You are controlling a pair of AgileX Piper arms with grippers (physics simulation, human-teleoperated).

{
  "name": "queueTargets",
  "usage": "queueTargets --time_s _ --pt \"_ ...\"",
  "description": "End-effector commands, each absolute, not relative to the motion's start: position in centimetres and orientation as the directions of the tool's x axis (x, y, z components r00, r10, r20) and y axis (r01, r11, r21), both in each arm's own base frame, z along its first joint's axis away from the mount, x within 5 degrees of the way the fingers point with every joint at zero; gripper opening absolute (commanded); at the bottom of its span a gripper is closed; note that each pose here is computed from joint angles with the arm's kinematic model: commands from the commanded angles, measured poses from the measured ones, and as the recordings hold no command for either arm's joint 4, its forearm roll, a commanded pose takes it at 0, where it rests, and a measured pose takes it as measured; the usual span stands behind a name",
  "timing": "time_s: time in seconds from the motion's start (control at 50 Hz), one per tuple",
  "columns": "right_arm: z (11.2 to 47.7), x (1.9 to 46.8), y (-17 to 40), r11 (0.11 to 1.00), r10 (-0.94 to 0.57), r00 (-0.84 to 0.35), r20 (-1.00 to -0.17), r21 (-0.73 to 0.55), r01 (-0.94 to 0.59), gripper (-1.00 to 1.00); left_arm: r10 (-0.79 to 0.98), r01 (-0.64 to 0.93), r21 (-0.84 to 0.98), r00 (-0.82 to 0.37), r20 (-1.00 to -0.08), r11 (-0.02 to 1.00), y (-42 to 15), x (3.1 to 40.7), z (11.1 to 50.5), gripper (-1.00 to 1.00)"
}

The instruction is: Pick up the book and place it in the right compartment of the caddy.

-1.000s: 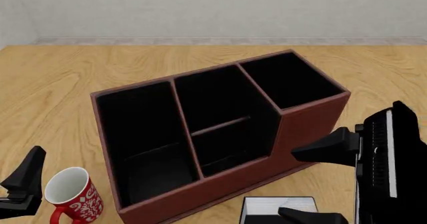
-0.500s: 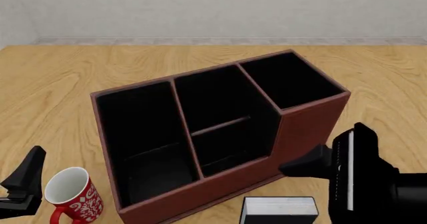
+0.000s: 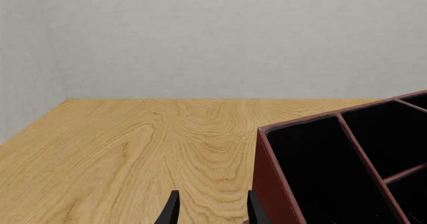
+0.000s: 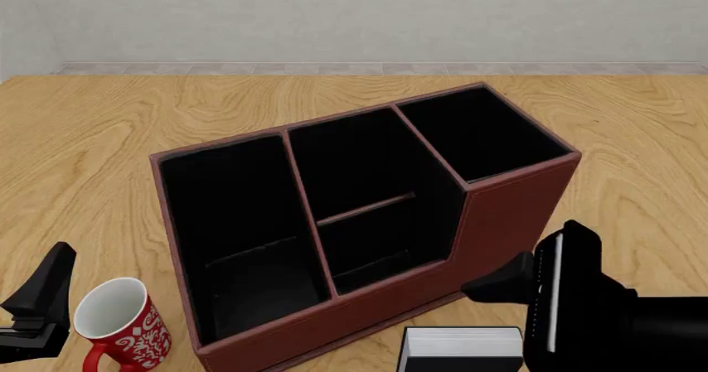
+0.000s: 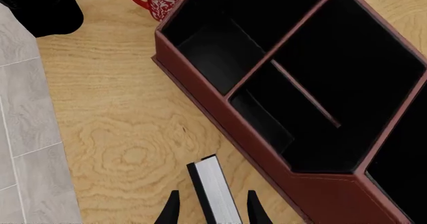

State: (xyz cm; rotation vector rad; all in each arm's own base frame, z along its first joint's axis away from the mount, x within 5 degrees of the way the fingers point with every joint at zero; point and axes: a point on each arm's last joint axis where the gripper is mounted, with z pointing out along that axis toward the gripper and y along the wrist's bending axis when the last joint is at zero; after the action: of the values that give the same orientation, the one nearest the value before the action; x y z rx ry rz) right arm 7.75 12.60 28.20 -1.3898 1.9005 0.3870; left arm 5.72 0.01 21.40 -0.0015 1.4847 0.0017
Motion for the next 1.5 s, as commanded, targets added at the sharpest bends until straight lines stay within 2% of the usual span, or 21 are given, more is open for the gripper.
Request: queueTargets --time_s 0.02,1.5 --pt "27.5 8.0 12.6 0.376 -0.699 -0.156 -0.698 -0.174 -0.910 1.00 0.000 -0.002 0.000 0.086 -0.996 1.000 0.0 5.7 21.4 1.00" --pt "24.2 8.9 12.7 0.437 -0.710 -0.249 -0.658 -0.135 -0.889 1.00 0.000 -0.003 0.000 0.086 -0.996 1.000 0.0 5.7 21.4 1.00"
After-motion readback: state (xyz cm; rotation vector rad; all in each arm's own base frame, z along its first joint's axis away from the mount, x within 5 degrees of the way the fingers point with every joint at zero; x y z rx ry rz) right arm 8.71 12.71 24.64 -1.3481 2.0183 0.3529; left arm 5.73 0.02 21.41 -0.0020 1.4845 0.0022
